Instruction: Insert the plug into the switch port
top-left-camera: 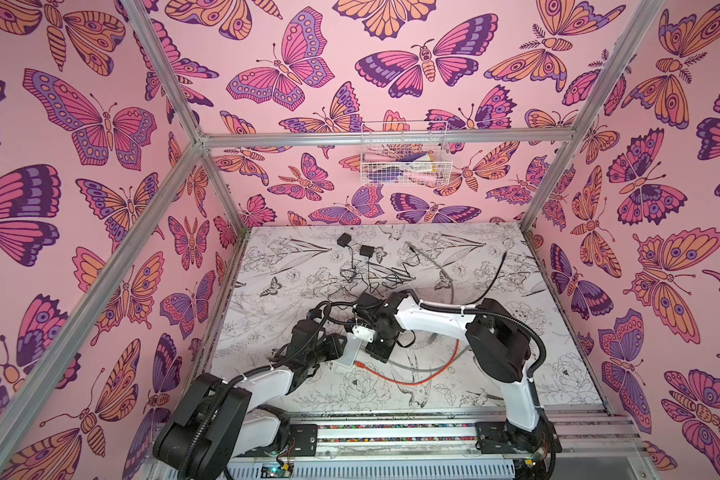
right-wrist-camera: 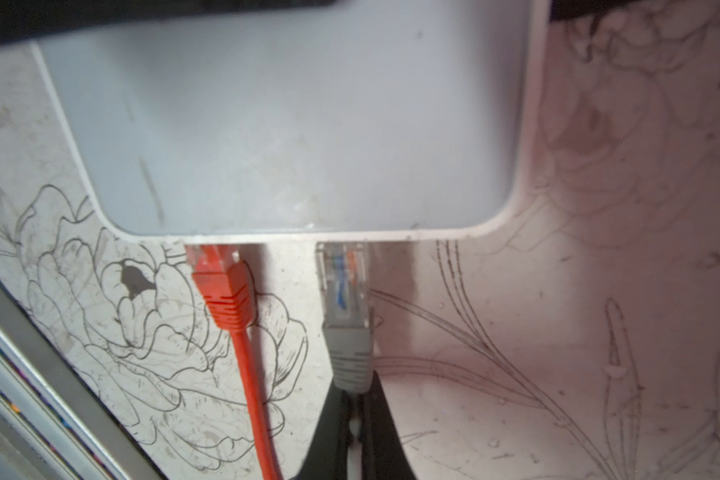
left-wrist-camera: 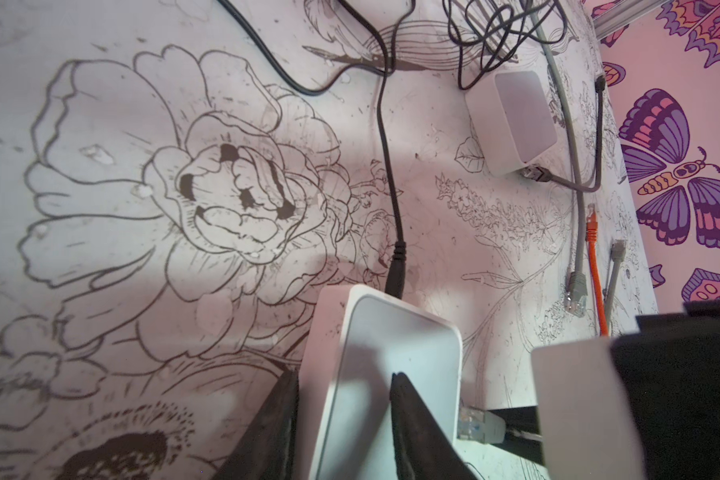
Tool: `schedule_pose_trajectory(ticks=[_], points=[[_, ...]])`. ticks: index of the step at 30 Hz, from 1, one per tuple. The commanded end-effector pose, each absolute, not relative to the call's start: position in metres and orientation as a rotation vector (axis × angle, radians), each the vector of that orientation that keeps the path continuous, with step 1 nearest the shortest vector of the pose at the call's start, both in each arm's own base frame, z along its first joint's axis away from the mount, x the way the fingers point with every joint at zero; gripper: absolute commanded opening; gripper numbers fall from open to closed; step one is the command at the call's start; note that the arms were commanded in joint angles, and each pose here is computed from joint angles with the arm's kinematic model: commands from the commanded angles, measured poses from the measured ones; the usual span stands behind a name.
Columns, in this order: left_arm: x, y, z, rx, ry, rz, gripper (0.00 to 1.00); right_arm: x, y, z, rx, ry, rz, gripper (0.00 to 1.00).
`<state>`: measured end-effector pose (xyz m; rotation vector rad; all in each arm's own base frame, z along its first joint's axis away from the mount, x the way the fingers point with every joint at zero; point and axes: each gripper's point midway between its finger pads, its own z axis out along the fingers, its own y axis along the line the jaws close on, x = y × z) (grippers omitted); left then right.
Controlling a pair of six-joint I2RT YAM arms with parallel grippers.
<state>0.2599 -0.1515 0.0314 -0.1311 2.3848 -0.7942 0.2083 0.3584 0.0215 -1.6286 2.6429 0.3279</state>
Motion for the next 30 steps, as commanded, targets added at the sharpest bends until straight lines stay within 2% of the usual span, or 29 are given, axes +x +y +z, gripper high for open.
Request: schedule_pose_trajectory(ticks=[1, 30], points=[[0.2536, -0.1526, 0.0303, -0.101, 2.39, -0.799, 0.4, 0.2123, 0.3611, 0.0223, -1.617, 2.667, 0.329, 0.0], [0.252, -0.1506, 0.031, -0.093, 2.384, -0.788, 0.39, 0.2138, 0.3591, 0.0206, -1.611, 2.695, 0.319, 0.0]])
